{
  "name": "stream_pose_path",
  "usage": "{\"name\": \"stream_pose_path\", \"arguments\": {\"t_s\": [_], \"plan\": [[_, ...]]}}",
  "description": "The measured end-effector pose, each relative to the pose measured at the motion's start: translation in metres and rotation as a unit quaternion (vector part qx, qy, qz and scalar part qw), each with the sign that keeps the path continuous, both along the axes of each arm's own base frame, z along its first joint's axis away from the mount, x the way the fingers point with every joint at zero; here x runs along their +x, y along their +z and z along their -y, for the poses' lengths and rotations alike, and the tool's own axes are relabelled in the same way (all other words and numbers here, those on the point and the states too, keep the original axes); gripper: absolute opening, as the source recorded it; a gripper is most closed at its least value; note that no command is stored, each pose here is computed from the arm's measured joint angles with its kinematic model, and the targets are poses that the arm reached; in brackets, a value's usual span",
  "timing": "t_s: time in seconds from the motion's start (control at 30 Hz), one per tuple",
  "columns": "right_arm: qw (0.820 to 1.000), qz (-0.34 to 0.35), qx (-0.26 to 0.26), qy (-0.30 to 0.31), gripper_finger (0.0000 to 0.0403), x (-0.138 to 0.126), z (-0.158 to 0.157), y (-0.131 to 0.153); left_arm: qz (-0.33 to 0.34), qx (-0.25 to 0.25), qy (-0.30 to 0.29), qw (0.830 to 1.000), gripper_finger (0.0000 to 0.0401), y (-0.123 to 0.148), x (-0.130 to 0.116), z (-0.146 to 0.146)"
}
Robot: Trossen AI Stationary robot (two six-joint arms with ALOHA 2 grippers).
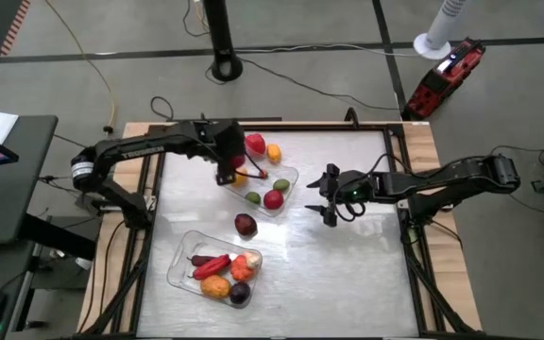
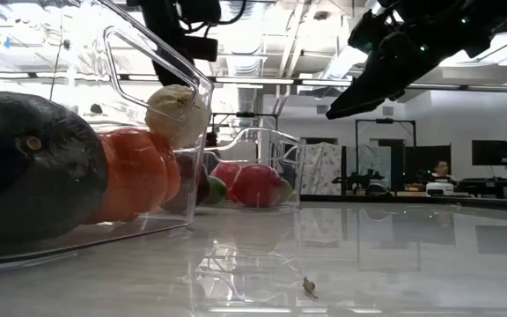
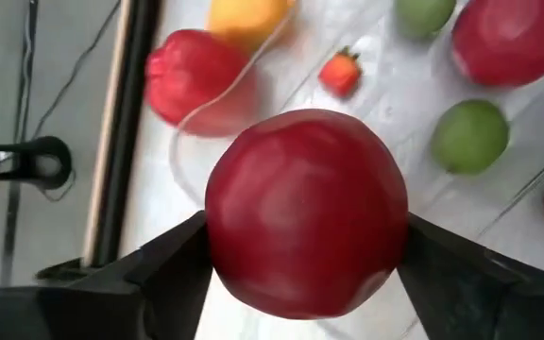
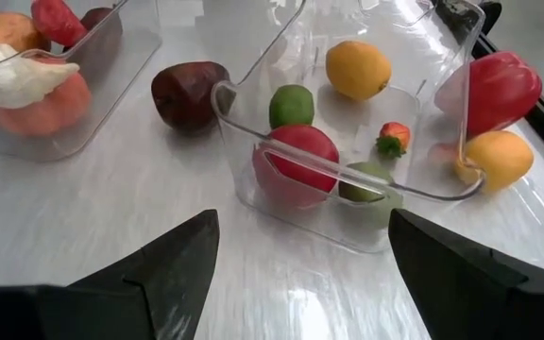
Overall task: Sort produce into baskets
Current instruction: Put the red tomato into the top transparent bin, then put the apple into the top transparent bin
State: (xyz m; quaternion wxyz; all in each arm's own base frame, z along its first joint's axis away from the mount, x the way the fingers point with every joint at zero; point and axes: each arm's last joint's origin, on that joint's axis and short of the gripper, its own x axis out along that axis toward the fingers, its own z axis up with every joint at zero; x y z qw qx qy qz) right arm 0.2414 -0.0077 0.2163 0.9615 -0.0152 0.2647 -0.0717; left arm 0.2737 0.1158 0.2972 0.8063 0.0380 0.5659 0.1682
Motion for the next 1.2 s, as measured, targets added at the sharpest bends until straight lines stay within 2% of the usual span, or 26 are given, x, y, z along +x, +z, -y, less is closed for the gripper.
{"name": "stream_pose_path", "arguments": {"t_s": [0.23, 0.37, 0.47, 0.6, 0.73, 0.87, 0.97, 1.2], "plan": [[1.0, 0.001, 0.008, -0.002, 0.0335, 0.0, -0.001, 0.0, -0.007, -0.034, -0.005, 0.999, 0.0368, -0.015, 0.015, 0.008], [1.0, -0.001, 0.011, -0.001, 0.0335, 0.0, -0.002, 0.0, 0.003, -0.103, -0.018, 0.994, 0.0387, -0.016, 0.017, 0.023], [1.0, -0.001, 0.01, 0.0, 0.0335, 0.0, -0.002, 0.0, 0.001, -0.137, -0.045, 0.99, 0.0385, -0.017, 0.022, 0.047], [1.0, -0.001, 0.009, -0.002, 0.0335, 0.0, -0.002, 0.0, -0.018, -0.111, -0.107, 0.988, 0.0375, -0.017, 0.027, 0.086], [1.0, -0.001, 0.009, -0.001, 0.0335, 0.0, -0.002, 0.0, -0.005, -0.099, -0.12, 0.988, 0.0363, -0.016, 0.032, 0.111], [1.0, 0.0, 0.013, 0.0, 0.0335, 0.0, -0.004, 0.0, -0.016, -0.072, -0.129, 0.989, 0.0344, -0.023, 0.037, 0.122], [1.0, 0.001, 0.019, 0.006, 0.0335, 0.0, -0.008, 0.0, -0.015, -0.089, -0.138, 0.986, 0.0327, -0.035, 0.048, 0.127], [1.0, 0.004, 0.011, 0.011, 0.0335, 0.0, -0.021, 0.0, -0.076, -0.097, -0.169, 0.978, 0.0303, -0.075, 0.067, 0.136]]}}
